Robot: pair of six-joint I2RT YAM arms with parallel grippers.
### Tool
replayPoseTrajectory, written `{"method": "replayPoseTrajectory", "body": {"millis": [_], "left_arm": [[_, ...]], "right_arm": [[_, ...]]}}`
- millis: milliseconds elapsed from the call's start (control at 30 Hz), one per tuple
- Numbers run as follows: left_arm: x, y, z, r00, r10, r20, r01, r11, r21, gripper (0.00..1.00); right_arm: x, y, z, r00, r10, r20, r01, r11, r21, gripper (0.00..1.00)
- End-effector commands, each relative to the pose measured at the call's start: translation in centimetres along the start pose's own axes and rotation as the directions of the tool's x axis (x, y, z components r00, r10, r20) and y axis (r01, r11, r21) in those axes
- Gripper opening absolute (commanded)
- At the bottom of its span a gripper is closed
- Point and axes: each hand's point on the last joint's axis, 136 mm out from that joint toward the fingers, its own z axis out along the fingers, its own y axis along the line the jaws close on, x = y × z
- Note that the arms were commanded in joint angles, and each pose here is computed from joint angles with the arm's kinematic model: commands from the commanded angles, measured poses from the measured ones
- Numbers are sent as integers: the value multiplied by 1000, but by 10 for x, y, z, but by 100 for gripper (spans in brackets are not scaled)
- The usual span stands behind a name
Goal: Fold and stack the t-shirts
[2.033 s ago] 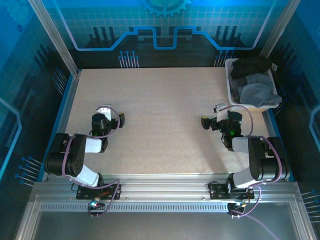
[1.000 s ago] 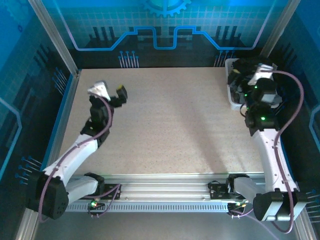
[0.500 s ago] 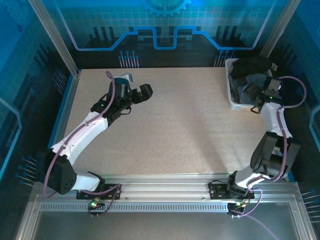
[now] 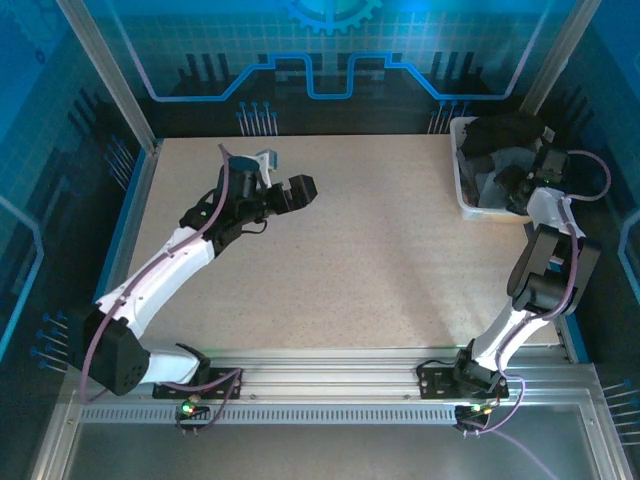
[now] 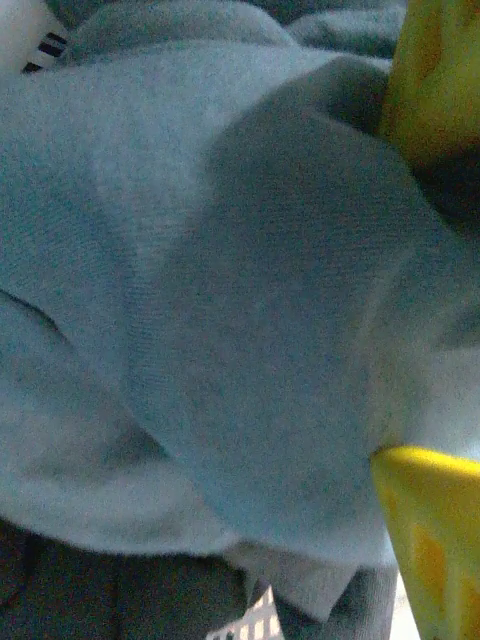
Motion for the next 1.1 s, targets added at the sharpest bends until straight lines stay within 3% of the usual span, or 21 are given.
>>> {"method": "replayPoseTrajectory", "body": {"millis": [0, 100, 167, 333, 533, 733, 933, 1067], "left_arm": [[-4, -17, -12, 1000, -2, 3, 2, 999, 51, 98], [-5, -17, -13, 1000, -10, 9, 10, 998, 54, 96], [-5, -18, -13, 1000, -13, 11, 12, 998, 59, 96], [-2, -13, -11, 1000, -23, 10, 22, 998, 51, 96], [4, -9, -4, 999, -36, -3, 36, 998, 44, 95], [2, -6, 2, 999, -30, -12, 30, 999, 19, 95], [-1, 9, 3, 1000, -30, -4, 29, 997, -73, 95], [-2, 14, -1, 999, -34, 10, 35, 994, -103, 95]], "right_arm": [[-10, 2, 4, 999, 35, -7, -35, 998, -44, 56], [-11, 9, 0, 999, 35, 1, -35, 995, -90, 26], [-14, 14, -11, 999, 37, 31, -33, 993, -113, 13], [-21, 26, -55, 989, 25, 144, -5, 991, -136, 0], [-18, 55, -114, 970, 0, 242, 43, 984, -174, 0], [-22, 113, -188, 932, -54, 359, 159, 950, -268, 0], [-17, 188, -272, 863, -143, 484, 346, 866, -361, 0], [-1, 235, -336, 785, -206, 584, 494, 777, -390, 0]]}}
